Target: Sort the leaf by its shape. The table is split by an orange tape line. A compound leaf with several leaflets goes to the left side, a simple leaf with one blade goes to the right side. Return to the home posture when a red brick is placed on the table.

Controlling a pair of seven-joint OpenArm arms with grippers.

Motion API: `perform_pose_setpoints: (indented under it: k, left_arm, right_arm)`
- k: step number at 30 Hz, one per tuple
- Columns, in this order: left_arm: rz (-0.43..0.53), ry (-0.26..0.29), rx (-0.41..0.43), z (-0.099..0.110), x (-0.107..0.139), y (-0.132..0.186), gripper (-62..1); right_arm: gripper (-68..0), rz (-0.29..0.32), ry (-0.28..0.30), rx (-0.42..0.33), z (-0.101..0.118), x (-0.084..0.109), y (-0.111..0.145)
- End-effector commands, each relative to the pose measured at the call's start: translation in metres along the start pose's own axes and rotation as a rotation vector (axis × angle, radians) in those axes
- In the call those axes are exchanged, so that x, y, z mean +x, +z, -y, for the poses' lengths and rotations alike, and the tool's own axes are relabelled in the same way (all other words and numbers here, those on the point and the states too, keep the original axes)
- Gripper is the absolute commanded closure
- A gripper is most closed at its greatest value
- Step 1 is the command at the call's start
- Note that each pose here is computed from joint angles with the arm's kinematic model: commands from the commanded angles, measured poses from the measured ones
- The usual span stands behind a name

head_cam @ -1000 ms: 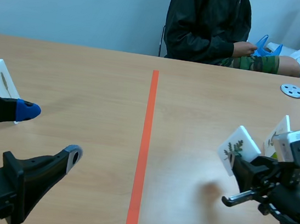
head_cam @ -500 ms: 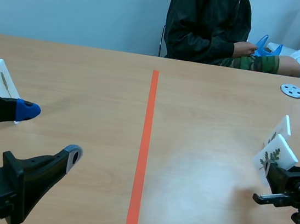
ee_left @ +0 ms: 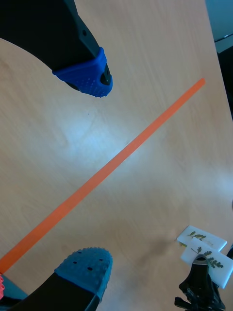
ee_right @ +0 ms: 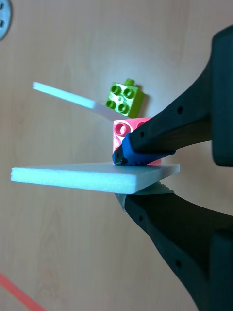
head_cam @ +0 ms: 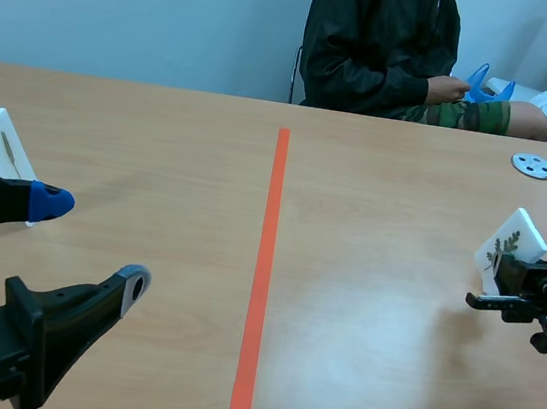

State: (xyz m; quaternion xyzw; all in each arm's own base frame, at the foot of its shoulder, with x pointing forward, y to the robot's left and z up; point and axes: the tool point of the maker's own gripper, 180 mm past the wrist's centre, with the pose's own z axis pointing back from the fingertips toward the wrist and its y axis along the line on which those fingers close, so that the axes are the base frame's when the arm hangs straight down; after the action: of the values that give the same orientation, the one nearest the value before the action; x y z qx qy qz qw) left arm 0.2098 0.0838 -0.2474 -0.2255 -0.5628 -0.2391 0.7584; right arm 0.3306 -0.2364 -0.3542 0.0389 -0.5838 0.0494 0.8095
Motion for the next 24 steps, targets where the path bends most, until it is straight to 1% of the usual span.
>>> perform_pose_setpoints:
  k: [1, 8, 12, 16, 24]
  left_arm:
    - [0.031, 0.003, -0.001, 0.0, 0.008, -0.001, -62.3]
    - [0.03, 0.003, -0.001, 0.0, 0.008, -0.001, -62.3]
    - [0.028, 0.0, -0.003, -0.001, 0.007, 0.0, -62.3]
    - [0.029, 0.001, -0.002, -0.001, 0.007, 0.0, -62.3]
    - [0.029, 0.0, -0.002, -0.001, 0.007, 0.0, -62.3]
  right_arm:
    - [-2.0, 0.041, 0.007, -0.007, 0.007, 0.014, -0.004]
    - [-2.0, 0.037, -0.016, -0.03, 0.014, 0.011, -0.012]
    - [-2.0, 0.013, -0.028, -0.064, 0.022, 0.001, -0.013]
    - [-2.0, -0.012, -0.048, -0.074, 0.025, -0.012, -0.013]
    - [-2.4, -0.028, -0.058, -0.08, 0.026, -0.02, -0.011]
